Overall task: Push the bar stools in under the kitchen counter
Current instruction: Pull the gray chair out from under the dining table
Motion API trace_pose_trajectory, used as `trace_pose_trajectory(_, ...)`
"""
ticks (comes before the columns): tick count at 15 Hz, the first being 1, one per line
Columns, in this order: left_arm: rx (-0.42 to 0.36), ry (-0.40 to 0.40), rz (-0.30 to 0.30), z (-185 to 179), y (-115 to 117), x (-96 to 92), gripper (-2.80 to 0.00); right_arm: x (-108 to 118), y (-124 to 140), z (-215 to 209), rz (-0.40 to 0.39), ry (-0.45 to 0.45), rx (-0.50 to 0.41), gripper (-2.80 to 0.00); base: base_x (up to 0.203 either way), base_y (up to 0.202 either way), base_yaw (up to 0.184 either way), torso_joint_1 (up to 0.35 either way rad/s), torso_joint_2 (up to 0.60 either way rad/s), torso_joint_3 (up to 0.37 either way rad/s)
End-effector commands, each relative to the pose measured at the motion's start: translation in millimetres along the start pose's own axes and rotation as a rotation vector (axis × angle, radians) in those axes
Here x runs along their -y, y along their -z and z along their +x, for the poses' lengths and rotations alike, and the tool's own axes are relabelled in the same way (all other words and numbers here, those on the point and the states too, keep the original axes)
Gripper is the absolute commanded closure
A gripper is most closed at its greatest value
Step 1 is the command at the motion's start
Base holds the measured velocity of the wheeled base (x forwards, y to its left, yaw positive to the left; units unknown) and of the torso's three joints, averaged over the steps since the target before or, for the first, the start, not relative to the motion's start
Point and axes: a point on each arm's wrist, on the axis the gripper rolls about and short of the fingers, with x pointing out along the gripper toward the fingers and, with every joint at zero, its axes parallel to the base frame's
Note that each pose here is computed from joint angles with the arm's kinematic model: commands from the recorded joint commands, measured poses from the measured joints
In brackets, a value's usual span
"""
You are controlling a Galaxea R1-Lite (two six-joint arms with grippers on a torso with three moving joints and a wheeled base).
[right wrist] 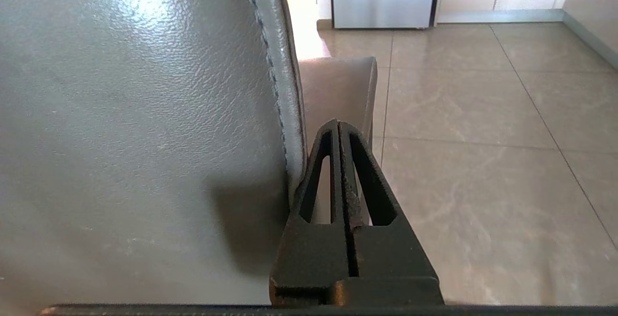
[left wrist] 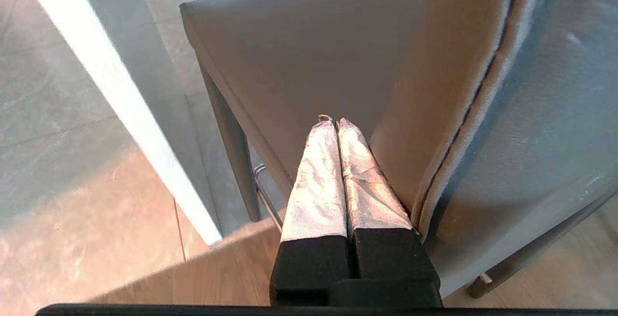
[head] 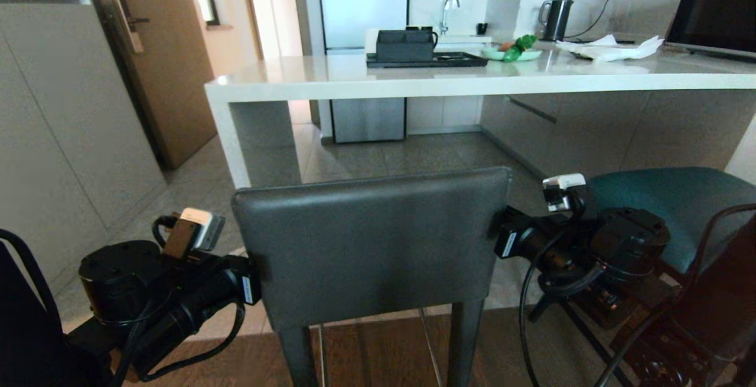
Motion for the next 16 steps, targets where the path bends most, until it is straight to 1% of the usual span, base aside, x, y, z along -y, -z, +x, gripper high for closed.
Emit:
trace_pose_trajectory(1,0.014,0.004,0.000,0,-2,0.7,0.00,0,-2,-1,0.002,-0.001,0.012,0.00,-0.194,0.000,0.000,0.006,0.01,0.012)
trace_pose_trajectory(7,0.011,0.005,0.002,-1,-1,0.7,0.00,0,-4,-2,0.002,-0.001,0.018,0.00,-0.182,0.000,-0.003,0.000,0.00,0.005)
trace_pose_trajectory(12,0.001,0.003,0.009,-1,1,0.7,0.00,-1,-3,-5,0.002,-0.002,0.009,0.00,-0.010,0.000,0.000,-0.003,0.00,0.000)
trace_pose_trajectory(15,0.006,-0.003,0.009,0,0,0.1,0.00,-4,-9,-11,0.003,-0.012,0.023,0.00,0.000,0.000,0.000,0.000,0.00,0.000)
trace_pose_trajectory(16,0.006,-0.001,0.009,1,0,0.1,0.00,-8,-12,-14,0.004,-0.022,0.028,0.00,0.000,0.000,0.000,0.000,0.00,0.000)
